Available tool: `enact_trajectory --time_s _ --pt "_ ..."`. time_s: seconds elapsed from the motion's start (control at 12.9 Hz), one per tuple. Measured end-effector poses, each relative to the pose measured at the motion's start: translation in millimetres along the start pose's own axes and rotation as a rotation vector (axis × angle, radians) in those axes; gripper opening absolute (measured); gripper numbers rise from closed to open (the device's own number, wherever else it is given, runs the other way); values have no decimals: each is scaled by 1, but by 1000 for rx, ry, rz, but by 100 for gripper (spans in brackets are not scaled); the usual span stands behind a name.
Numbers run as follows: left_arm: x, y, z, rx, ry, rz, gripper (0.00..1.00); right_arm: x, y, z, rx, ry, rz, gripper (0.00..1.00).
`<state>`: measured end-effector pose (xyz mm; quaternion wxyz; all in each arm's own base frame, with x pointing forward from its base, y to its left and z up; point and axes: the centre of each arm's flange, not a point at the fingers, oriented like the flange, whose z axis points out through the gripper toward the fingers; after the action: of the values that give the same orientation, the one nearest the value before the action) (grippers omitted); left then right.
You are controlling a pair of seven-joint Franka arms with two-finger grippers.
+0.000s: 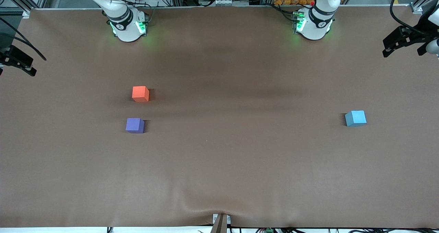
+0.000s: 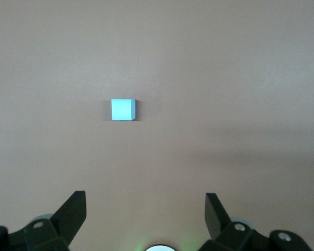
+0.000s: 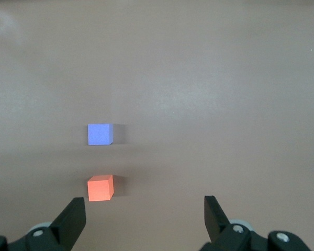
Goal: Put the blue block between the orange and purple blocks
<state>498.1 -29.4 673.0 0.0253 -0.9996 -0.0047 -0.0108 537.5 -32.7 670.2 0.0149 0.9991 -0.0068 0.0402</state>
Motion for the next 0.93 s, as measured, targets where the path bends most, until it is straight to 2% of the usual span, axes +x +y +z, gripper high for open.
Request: enact_trajectory --time_s 0.15,0.62,0.93 --pt "0 2 -2 -24 2 1 100 0 0 0 0 0 0 100" --pt "0 3 -9 -32 16 4 100 0 0 0 0 0 0 100" --pt "-3 3 3 -26 -60 15 100 0 0 0 0 0 0 100"
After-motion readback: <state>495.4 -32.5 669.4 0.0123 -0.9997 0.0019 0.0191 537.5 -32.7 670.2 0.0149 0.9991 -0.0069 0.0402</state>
